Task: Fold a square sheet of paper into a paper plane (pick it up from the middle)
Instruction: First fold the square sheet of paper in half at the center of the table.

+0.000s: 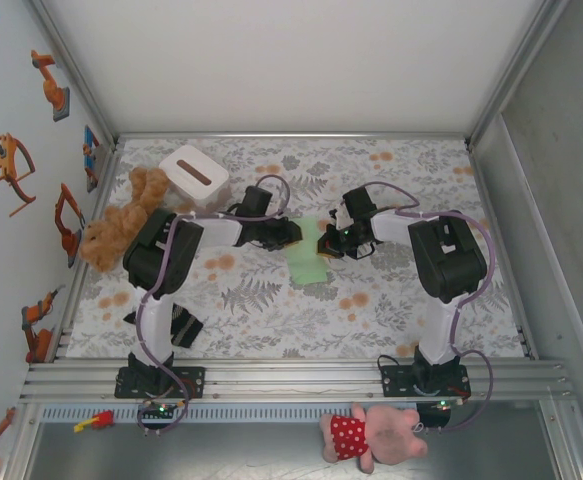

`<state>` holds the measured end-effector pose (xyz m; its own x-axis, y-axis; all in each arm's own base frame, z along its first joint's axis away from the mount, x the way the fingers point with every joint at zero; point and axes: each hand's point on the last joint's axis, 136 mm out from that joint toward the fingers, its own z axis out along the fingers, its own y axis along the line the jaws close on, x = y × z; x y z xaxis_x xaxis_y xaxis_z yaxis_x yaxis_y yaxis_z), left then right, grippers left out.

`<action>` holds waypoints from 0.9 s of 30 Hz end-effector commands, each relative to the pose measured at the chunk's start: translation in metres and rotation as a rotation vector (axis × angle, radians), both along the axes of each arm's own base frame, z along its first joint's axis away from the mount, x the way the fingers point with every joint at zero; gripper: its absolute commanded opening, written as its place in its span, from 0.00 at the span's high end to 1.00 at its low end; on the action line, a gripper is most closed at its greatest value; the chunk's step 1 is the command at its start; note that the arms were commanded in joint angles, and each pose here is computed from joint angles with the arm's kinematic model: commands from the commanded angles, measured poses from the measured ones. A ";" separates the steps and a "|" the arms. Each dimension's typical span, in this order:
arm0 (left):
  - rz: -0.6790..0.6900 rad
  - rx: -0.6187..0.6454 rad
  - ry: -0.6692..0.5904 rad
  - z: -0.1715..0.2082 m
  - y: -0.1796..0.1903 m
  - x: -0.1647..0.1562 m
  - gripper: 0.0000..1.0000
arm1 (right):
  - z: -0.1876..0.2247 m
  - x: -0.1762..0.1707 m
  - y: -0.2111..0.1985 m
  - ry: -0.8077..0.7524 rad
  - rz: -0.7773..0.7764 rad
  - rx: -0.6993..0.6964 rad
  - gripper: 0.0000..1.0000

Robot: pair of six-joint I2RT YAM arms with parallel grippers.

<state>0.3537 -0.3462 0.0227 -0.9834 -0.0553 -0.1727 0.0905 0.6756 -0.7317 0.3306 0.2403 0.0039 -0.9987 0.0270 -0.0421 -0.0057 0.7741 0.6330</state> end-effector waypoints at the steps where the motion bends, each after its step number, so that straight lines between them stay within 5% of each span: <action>1: 0.062 0.047 0.028 -0.018 0.028 0.008 0.77 | -0.098 -0.065 -0.080 0.235 -0.042 -0.429 1.00; 7: 0.113 0.088 0.056 -0.032 0.062 0.016 0.78 | -0.100 -0.066 -0.085 0.238 -0.043 -0.454 1.00; 12: 0.115 0.090 -0.011 -0.002 0.070 0.029 0.78 | -0.099 -0.065 -0.085 0.235 -0.044 -0.452 1.00; 19: 0.044 -0.031 -0.110 0.047 0.041 0.020 0.79 | -0.097 -0.063 -0.084 0.238 -0.040 -0.452 1.00; 27: -0.014 -0.035 -0.069 0.025 -0.001 0.010 0.79 | -0.098 -0.065 -0.084 0.245 -0.039 -0.455 1.00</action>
